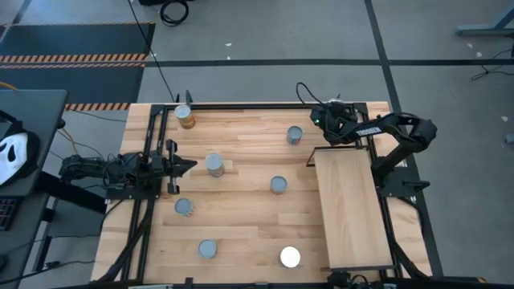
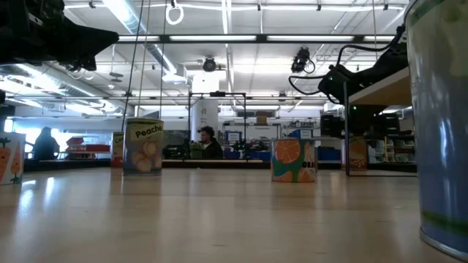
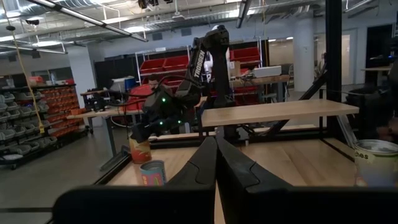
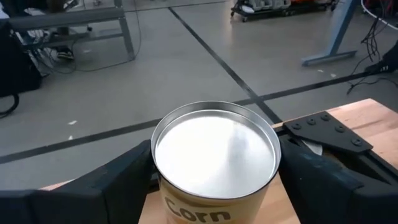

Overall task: Pick and place cans onto a shelf
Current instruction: Put the large right canned corn on the shelf

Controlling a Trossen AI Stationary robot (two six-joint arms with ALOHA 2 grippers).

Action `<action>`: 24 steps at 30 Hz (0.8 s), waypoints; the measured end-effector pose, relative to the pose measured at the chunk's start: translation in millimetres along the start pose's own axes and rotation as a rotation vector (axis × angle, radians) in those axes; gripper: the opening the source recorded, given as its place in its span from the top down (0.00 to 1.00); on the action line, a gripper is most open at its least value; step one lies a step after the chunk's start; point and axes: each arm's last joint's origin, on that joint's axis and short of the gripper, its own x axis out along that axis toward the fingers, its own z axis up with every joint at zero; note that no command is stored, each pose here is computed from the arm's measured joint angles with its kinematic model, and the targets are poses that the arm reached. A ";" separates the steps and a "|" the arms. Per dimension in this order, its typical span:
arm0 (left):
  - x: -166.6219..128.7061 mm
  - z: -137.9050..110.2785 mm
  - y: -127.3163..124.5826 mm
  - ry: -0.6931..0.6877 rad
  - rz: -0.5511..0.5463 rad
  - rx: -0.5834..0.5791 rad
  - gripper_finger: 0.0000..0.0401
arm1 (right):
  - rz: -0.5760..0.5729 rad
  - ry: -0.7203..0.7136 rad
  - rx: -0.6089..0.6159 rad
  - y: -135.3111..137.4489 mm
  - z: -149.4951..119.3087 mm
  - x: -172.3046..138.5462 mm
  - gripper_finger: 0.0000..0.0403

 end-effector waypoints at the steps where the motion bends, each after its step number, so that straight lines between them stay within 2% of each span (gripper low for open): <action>1: 0.0 0.0 0.0 0.000 0.000 0.000 0.98 | 0.004 -0.002 0.003 0.0 1.7 -0.7 0.21; 9: 0.0 0.1 0.0 0.000 0.000 0.000 0.98 | 0.137 -0.047 0.044 -0.6 38.2 -27.7 0.22; 16: 0.0 0.0 0.0 0.000 0.000 0.000 0.98 | 0.360 -0.127 0.065 -13.5 82.1 -78.4 0.22; 20: 0.0 0.1 0.0 0.000 0.001 0.000 0.98 | 0.553 -0.146 0.054 -26.2 100.2 -106.1 0.22; 24: 0.0 0.0 0.0 0.000 0.000 0.000 0.98 | 0.874 -0.074 0.007 -39.8 108.7 -129.5 0.22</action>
